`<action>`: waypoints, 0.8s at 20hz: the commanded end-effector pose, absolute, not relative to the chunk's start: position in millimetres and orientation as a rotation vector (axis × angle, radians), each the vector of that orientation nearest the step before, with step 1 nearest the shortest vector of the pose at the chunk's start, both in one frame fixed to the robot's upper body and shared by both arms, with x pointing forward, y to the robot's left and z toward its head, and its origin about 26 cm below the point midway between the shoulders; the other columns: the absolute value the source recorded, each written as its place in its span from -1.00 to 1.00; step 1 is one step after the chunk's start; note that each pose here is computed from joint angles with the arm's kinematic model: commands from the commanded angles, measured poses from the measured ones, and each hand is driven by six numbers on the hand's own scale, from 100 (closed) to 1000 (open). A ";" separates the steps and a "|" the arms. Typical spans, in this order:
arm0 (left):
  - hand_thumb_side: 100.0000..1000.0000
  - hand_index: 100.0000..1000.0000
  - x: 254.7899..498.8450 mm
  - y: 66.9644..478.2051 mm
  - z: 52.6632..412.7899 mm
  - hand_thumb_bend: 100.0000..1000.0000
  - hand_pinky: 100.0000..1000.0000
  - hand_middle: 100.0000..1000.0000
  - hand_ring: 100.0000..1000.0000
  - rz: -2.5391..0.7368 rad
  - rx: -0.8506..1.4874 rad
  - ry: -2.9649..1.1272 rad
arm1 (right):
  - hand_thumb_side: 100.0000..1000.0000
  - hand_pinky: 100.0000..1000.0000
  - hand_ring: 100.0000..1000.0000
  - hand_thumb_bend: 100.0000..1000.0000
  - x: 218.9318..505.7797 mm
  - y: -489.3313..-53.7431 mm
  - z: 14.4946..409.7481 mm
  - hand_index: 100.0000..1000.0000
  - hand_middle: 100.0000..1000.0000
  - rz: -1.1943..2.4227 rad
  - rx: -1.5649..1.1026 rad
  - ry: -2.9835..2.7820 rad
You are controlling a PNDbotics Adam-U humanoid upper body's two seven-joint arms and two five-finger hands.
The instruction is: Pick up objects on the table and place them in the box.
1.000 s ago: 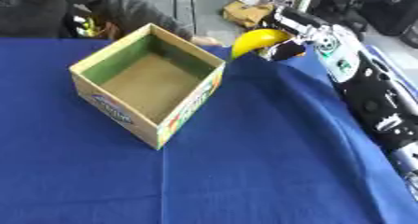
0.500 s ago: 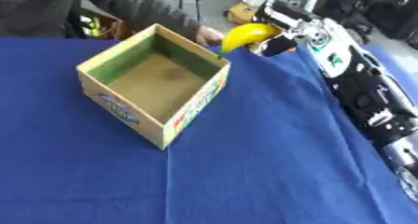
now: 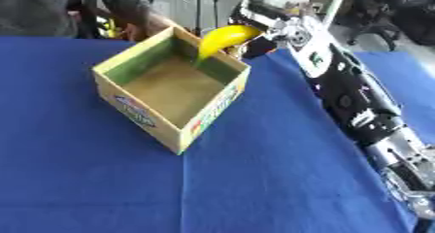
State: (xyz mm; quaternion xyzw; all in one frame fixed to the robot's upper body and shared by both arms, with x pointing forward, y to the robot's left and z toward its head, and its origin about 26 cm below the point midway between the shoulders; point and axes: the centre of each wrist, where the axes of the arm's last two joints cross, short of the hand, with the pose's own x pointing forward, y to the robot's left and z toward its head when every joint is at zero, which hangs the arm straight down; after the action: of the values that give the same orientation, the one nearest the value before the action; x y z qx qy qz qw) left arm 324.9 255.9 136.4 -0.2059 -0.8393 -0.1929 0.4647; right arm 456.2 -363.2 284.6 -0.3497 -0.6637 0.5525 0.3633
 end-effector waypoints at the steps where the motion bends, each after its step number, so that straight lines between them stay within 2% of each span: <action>1: 1.00 0.37 325.0 252.6 145.7 -0.48 0.24 0.12 0.24 -0.500 -0.527 -2.088 | -0.58 -0.56 -0.51 -0.84 458.2 -358.5 296.1 -0.22 -0.48 1.457 -0.923 -1.702; 5: 1.00 0.37 325.4 250.1 146.1 -0.49 0.24 0.12 0.24 -0.503 -0.541 -2.089 | -0.57 -0.55 -0.50 -0.84 466.1 -344.5 287.1 -0.22 -0.47 1.509 -0.889 -1.670; 6: 1.00 0.37 325.5 249.4 146.2 -0.48 0.24 0.12 0.24 -0.504 -0.545 -2.089 | -0.58 -0.53 -0.48 -0.78 467.9 -341.5 284.4 -0.21 -0.46 1.521 -0.882 -1.660; 8: 1.00 0.37 325.7 248.2 146.6 -0.49 0.24 0.12 0.24 -0.507 -0.551 -2.090 | -0.54 -0.47 -0.44 -0.81 470.8 -336.6 279.1 -0.18 -0.44 1.545 -0.870 -1.642; 11: 1.00 0.37 325.9 247.3 146.7 -0.49 0.24 0.12 0.24 -0.507 -0.556 -2.090 | -0.46 -0.25 -0.33 -0.70 473.5 -330.2 271.8 -0.08 -0.35 1.580 -0.856 -1.624; 12: 1.00 0.37 325.9 247.1 146.6 -0.49 0.24 0.12 0.24 -0.507 -0.557 -2.090 | -0.43 -0.21 -0.30 -0.66 474.2 -328.3 269.3 -0.03 -0.32 1.594 -0.853 -1.617; 15: 1.00 0.37 326.0 246.7 146.3 -0.48 0.24 0.12 0.24 -0.506 -0.558 -2.089 | -0.23 0.00 -0.09 -0.40 475.7 -324.9 261.8 0.32 -0.02 1.633 -0.843 -1.593; 16: 1.00 0.37 326.1 246.6 146.3 -0.48 0.24 0.12 0.24 -0.506 -0.558 -2.089 | -0.20 0.04 -0.04 -0.37 476.1 -324.5 259.2 0.39 0.04 1.645 -0.837 -1.582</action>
State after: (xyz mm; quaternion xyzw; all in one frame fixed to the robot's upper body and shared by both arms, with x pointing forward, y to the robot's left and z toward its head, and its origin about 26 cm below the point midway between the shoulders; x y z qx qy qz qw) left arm 326.2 247.9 137.3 -0.2255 -0.8371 -0.1960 0.4583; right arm 476.8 -321.5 248.0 -0.3106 -0.6138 0.6311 0.3584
